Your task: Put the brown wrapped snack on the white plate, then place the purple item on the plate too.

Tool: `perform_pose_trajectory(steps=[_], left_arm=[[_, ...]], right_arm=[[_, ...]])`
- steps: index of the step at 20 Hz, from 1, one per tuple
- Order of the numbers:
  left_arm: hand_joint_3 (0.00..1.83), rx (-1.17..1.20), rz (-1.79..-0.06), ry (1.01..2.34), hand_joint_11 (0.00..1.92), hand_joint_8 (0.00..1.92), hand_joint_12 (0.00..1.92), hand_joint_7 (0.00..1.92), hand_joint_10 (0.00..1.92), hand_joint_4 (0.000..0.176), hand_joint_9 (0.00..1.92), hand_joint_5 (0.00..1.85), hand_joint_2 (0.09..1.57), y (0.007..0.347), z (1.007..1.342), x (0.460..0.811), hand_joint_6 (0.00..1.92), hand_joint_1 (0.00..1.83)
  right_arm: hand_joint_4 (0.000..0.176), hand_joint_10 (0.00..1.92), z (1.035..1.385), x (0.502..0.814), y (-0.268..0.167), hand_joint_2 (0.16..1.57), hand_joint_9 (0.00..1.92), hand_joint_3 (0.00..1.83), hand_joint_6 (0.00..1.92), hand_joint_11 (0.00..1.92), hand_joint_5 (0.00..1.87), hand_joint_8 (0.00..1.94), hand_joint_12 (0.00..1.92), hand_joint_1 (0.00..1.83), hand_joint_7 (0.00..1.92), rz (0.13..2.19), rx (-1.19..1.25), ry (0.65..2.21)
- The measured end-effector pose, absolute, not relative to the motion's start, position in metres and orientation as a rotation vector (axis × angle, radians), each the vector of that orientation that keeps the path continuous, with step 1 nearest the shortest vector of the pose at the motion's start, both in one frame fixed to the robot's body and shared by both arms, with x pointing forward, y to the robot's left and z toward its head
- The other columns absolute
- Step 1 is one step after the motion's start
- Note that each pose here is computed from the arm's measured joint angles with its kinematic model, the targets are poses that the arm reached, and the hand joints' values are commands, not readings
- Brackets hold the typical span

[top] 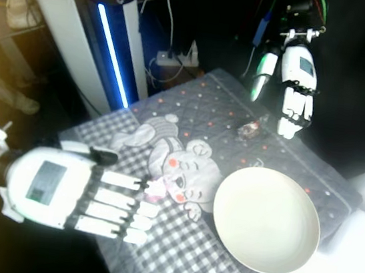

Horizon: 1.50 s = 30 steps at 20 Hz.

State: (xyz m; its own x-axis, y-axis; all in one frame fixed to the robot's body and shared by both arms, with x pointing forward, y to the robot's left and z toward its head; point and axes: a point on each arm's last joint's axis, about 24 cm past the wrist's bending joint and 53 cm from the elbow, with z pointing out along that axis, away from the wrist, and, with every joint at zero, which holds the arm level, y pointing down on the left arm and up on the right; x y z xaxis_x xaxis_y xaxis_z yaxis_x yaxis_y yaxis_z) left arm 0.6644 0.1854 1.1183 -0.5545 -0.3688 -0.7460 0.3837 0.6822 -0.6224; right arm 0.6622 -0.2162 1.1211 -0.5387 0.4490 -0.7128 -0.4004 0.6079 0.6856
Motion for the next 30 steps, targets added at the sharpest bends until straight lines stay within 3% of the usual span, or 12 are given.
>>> perform_pose_trajectory(steps=[2, 6, 11, 13, 16, 17, 18, 19, 20, 24, 26, 30], left_arm=[[0.0, 0.061, -0.942, 1.944, 0.07, 0.0, 0.88, 0.46, 0.0, 0.104, 0.48, 0.46, 0.87, 0.183, 1.115, 0.664, 0.0, 0.76], [0.0, 0.085, -0.88, 1.974, 0.17, 0.01, 0.86, 0.51, 0.02, 0.102, 0.56, 0.47, 0.82, 0.185, 1.105, 0.672, 0.0, 0.83], [0.01, 0.179, -0.801, 2.004, 0.22, 0.01, 1.11, 0.69, 0.03, 0.073, 0.77, 0.63, 0.84, 0.166, 1.092, 0.684, 0.02, 0.81], [0.0, 0.207, -0.802, 2.007, 0.22, 0.01, 1.11, 0.72, 0.03, 0.066, 0.8, 0.66, 0.85, 0.155, 1.088, 0.686, 0.01, 0.83], [0.0, 0.2, -0.799, 2.012, 0.41, 0.06, 1.14, 0.97, 0.11, 0.005, 1.03, 0.82, 0.86, 0.151, 1.083, 0.69, 0.01, 0.91], [0.01, 0.184, -0.801, 2.01, 0.53, 0.1, 1.17, 1.13, 0.28, 0.0, 1.14, 0.98, 0.9, 0.153, 1.083, 0.693, 0.02, 0.99], [0.01, 0.157, -0.819, 2.006, 0.75, 0.96, 1.65, 1.12, 1.25, 0.0, 1.1, 1.15, 0.99, 0.152, 1.084, 0.695, 0.5, 1.14], [0.01, 0.138, -0.832, 2.004, 0.82, 1.63, 1.87, 0.96, 1.79, 0.0, 1.05, 1.01, 1.08, 0.151, 1.083, 0.697, 0.91, 1.15], [0.01, 0.117, -0.849, 1.999, 0.86, 1.86, 1.91, 0.89, 1.89, 0.0, 1.06, 0.95, 1.12, 0.15, 1.083, 0.698, 1.05, 1.15], [0.0, 0.104, -0.847, 1.952, 0.86, 1.83, 1.92, 0.9, 1.92, 0.0, 1.06, 1.08, 1.06, 0.147, 1.099, 0.71, 0.86, 1.14], [0.0, 0.082, -0.89, 1.878, 0.93, 1.92, 1.92, 0.77, 1.92, 0.0, 0.97, 0.69, 0.97, 0.141, 1.124, 0.722, 1.66, 1.15], [0.0, 0.089, -0.963, 1.721, 0.76, 1.72, 1.92, 0.76, 1.91, 0.0, 0.89, 1.0, 1.09, 0.103, 1.179, 0.753, 0.97, 1.14]], right_arm=[[0.08, 0.01, 1.121, 0.663, -0.217, 1.09, 0.18, 0.0, 0.0, 0.0, 0.43, 0.0, 0.57, 0.66, 0.2, 1.078, 0.04, 1.848], [0.092, 0.01, 1.12, 0.662, -0.216, 1.08, 0.19, 0.0, 0.0, 0.0, 0.43, 0.0, 0.58, 0.65, 0.23, 1.08, 0.04, 1.849], [0.128, 0.01, 1.12, 0.663, -0.216, 1.1, 0.18, 0.0, 0.0, 0.0, 0.41, 0.0, 0.54, 0.63, 0.23, 1.079, 0.04, 1.848], [0.102, 0.0, 1.12, 0.664, -0.217, 1.11, 0.16, 0.0, 0.0, 0.0, 0.42, 0.0, 0.48, 0.68, 0.21, 1.078, 0.04, 1.848], [0.101, 0.01, 1.118, 0.663, -0.215, 1.1, 0.19, 0.0, 0.0, 0.0, 0.45, 0.0, 0.51, 0.66, 0.24, 1.079, 0.041, 1.851], [0.109, 0.0, 1.117, 0.663, -0.214, 1.1, 0.17, 0.0, 0.0, 0.0, 0.44, 0.0, 0.46, 0.66, 0.23, 1.082, 0.041, 1.851], [0.122, 0.0, 1.117, 0.663, -0.213, 1.1, 0.21, 0.0, 0.0, 0.0, 0.44, 0.0, 0.61, 0.65, 0.25, 1.085, 0.041, 1.851], [0.11, 0.0, 1.116, 0.663, -0.212, 1.11, 0.18, 0.0, 0.0, 0.0, 0.44, 0.0, 0.5, 0.69, 0.23, 1.086, 0.04, 1.854], [0.135, 0.01, 1.115, 0.662, -0.211, 1.11, 0.2, 0.0, 0.0, 0.0, 0.44, 0.0, 0.55, 0.64, 0.24, 1.09, 0.039, 1.854], [0.098, 0.01, 1.115, 0.664, -0.213, 1.13, 0.24, 0.0, 0.0, 0.0, 0.47, 0.01, 0.66, 0.75, 0.27, 1.082, 0.04, 1.855], [0.1, 0.01, 1.115, 0.664, -0.213, 1.14, 0.24, 0.0, 0.0, 0.0, 0.46, 0.0, 0.69, 0.72, 0.27, 1.085, 0.041, 1.856], [0.098, 0.0, 1.113, 0.665, -0.212, 1.12, 0.26, 0.0, 0.0, 0.0, 0.48, 0.0, 0.74, 0.65, 0.29, 1.09, 0.048, 1.858]])
